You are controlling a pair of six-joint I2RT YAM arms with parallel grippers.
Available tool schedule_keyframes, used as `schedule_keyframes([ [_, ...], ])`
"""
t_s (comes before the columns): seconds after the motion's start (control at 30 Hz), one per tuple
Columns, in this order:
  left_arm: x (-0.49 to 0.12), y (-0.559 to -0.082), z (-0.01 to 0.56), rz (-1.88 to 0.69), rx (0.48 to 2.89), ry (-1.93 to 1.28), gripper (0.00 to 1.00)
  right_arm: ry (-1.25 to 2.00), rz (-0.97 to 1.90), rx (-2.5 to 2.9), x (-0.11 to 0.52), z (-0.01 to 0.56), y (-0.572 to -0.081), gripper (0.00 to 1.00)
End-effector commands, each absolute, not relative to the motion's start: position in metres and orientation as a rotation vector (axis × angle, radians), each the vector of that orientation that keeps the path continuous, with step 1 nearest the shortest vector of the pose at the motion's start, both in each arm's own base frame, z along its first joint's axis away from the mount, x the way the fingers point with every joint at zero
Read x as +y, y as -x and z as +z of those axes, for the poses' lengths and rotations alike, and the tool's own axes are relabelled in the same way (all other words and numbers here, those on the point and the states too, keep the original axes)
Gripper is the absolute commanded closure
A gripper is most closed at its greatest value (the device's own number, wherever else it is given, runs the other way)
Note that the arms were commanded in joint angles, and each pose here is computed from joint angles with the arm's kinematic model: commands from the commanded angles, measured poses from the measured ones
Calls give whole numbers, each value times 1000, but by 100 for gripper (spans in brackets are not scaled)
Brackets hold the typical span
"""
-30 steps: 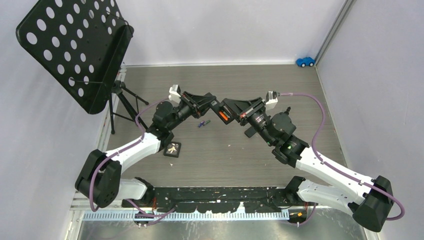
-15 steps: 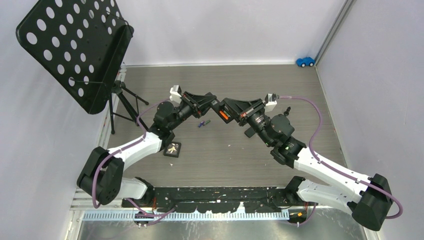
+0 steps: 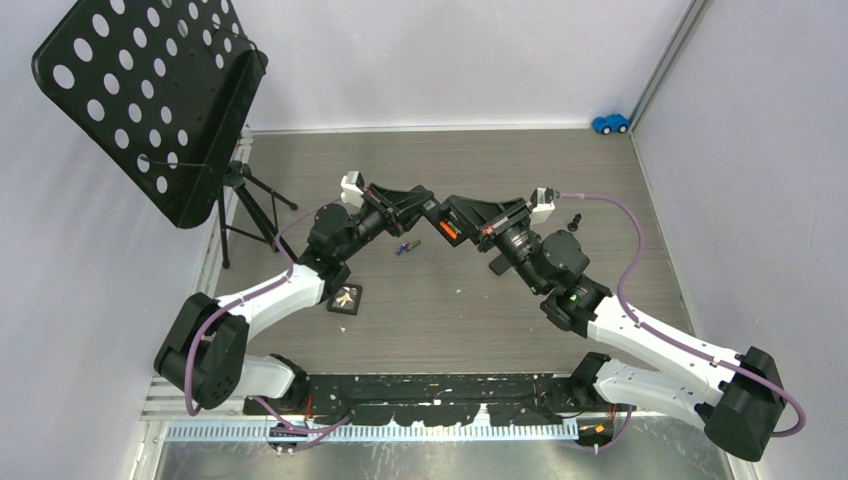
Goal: Load the batteries into the remote control
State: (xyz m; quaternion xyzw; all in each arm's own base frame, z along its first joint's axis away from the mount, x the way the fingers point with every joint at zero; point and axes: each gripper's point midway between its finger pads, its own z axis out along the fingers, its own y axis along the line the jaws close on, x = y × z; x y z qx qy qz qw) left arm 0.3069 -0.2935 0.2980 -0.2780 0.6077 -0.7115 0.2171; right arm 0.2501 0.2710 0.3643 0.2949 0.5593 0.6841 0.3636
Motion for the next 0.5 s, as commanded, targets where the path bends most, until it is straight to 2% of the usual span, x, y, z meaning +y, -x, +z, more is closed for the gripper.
schedule_keyframes([
  [0.0, -293, -301, 321, -2046, 1591, 714, 100, -754, 1761, 1382, 266, 372, -251, 100],
  [0.47, -294, -304, 315, -2056, 1597, 744, 100, -718, 1773, 1362, 265, 383, -247, 100],
])
